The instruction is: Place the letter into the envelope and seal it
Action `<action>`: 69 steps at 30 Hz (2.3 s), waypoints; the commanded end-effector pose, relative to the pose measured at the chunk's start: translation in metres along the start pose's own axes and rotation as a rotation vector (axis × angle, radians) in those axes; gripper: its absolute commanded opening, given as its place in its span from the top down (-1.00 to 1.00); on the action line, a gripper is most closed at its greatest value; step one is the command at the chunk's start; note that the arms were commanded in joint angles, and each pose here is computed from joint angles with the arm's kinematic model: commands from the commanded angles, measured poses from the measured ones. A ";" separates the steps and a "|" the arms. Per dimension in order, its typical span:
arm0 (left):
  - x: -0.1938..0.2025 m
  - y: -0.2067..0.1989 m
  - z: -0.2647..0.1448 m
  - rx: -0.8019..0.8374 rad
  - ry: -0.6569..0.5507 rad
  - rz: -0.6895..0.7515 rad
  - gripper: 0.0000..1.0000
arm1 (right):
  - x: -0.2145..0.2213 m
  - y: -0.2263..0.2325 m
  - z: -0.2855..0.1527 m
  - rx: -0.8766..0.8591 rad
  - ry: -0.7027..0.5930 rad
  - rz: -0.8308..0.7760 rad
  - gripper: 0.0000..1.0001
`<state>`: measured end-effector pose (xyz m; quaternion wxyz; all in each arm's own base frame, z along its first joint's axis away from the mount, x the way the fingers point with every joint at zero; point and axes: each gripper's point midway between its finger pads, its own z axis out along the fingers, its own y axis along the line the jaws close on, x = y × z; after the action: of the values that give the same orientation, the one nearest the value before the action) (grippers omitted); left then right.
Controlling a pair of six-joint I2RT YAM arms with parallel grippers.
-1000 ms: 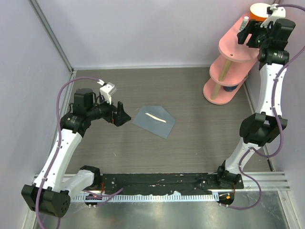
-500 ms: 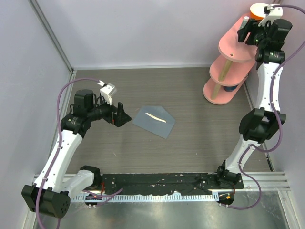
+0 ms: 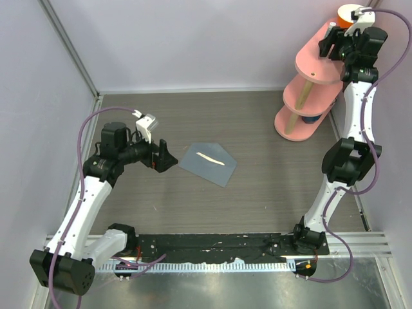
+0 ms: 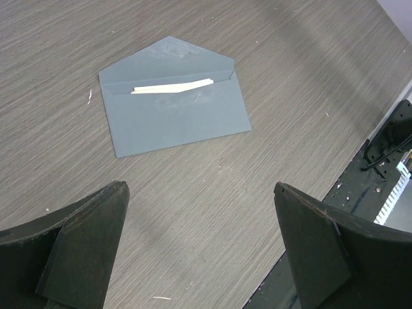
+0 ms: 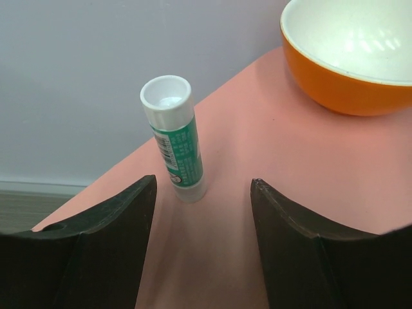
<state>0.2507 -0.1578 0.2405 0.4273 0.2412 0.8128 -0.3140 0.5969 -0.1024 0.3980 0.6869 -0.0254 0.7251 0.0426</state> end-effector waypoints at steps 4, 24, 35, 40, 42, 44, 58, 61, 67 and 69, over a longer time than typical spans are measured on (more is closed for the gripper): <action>-0.011 -0.003 -0.001 0.015 -0.054 0.024 -1.00 | -0.047 0.012 0.004 -0.034 -0.135 -0.062 -0.22; -0.019 -0.007 -0.003 0.032 -0.067 0.039 -0.99 | -0.090 0.034 -0.015 -0.077 -0.223 -0.097 0.99; -0.071 -0.056 -0.026 0.264 -0.150 0.227 -0.90 | -0.126 0.248 -0.148 -0.813 -0.166 0.205 0.98; -0.104 -0.095 -0.044 0.430 -0.338 0.111 -0.72 | -0.136 0.339 -0.212 -1.070 -0.163 0.308 0.99; -0.128 -0.106 -0.061 0.431 -0.493 0.176 -0.69 | -0.127 0.368 -0.234 -1.148 -0.121 0.360 0.98; -0.136 -0.105 -0.064 0.412 -0.544 0.118 -0.65 | -0.117 0.384 -0.245 -1.196 -0.077 0.412 0.98; -0.157 -0.142 -0.053 0.566 -0.589 0.009 -0.59 | -0.060 0.467 -0.317 -1.363 0.096 0.445 0.98; -0.153 -0.148 -0.048 0.587 -0.572 0.006 -0.47 | -0.055 0.477 -0.326 -1.385 0.114 0.435 0.98; -0.152 -0.151 -0.043 0.596 -0.565 -0.018 -0.28 | -0.048 0.487 -0.336 -1.411 0.132 0.437 0.98; -0.154 -0.151 -0.045 0.590 -0.577 -0.030 -0.18 | -0.048 0.488 -0.338 -1.415 0.130 0.433 0.98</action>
<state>0.2060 -0.2502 0.4235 0.5230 0.2516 0.5575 -0.5935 0.2278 0.3541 0.4591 0.4087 -0.3107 0.5786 0.6338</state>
